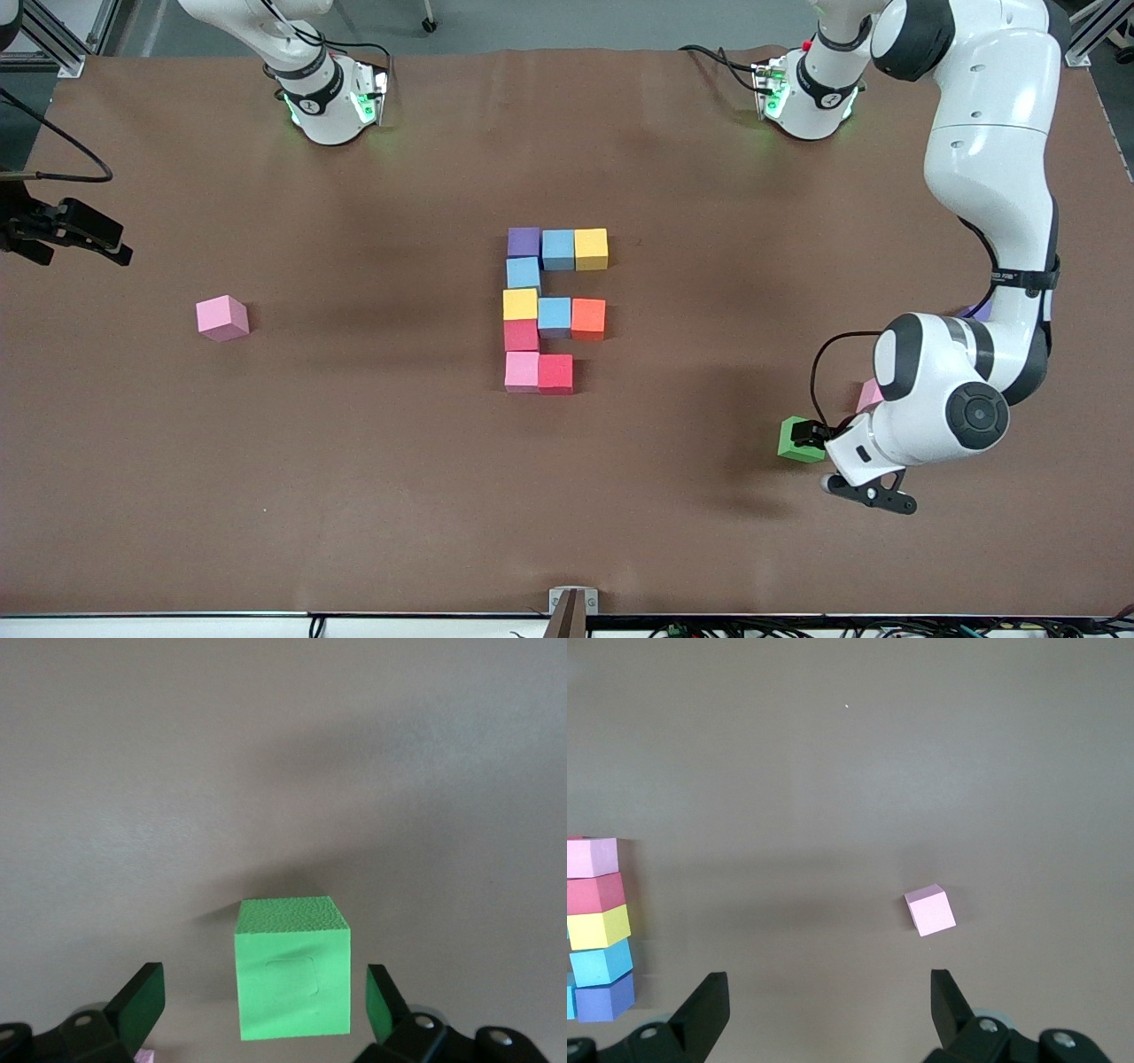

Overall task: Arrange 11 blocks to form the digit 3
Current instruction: 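Move the left gripper to the green block and grasp it, then lift and carry the green block toward the block shape with the left gripper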

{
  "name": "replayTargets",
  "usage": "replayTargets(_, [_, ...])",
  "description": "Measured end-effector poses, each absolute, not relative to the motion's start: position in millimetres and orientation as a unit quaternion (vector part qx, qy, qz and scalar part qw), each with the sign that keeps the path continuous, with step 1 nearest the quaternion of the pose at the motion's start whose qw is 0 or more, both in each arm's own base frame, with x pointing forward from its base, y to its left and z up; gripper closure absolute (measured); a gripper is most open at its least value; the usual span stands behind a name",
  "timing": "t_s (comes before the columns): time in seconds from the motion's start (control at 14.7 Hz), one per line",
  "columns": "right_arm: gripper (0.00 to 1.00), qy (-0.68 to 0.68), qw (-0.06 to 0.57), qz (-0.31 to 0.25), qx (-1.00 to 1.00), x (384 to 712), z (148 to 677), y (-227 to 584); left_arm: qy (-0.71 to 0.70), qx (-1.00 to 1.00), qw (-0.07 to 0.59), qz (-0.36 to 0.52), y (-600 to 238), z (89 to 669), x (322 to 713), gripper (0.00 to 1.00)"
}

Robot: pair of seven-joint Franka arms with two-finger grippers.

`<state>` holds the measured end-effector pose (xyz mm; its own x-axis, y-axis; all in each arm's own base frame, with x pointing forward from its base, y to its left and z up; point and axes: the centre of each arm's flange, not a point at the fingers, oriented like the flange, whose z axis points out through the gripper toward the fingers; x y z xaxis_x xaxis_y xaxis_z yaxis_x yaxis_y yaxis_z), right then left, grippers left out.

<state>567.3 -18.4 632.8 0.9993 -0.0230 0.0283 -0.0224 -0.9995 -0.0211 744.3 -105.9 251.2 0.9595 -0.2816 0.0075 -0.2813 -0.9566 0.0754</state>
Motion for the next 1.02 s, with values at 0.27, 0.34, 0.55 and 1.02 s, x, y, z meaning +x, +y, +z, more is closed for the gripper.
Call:
replayTargets(0.27, [0.00,0.008,0.011,-0.016,-1.000,567.7,633.0,-14.3,-0.148,0.988,0.040,-0.005,-115.0,230.1,738.0,0.02])
replayTargets(0.34, [0.00,0.007,0.011,-0.016,-1.000,567.7,633.0,-13.9,-0.151,0.988,0.040,-0.006,-119.4,227.1,737.0,0.02])
replayTargets(0.55, [0.00,0.006,0.011,-0.016,-1.000,567.7,633.0,-13.0,-0.157,0.987,0.039,-0.003,-128.4,211.1,731.9,0.08])
replayTargets(1.02, [0.00,0.005,0.011,-0.016,-1.000,567.8,633.0,-11.6,-0.094,0.995,0.039,-0.004,-126.0,200.3,725.8,0.40])
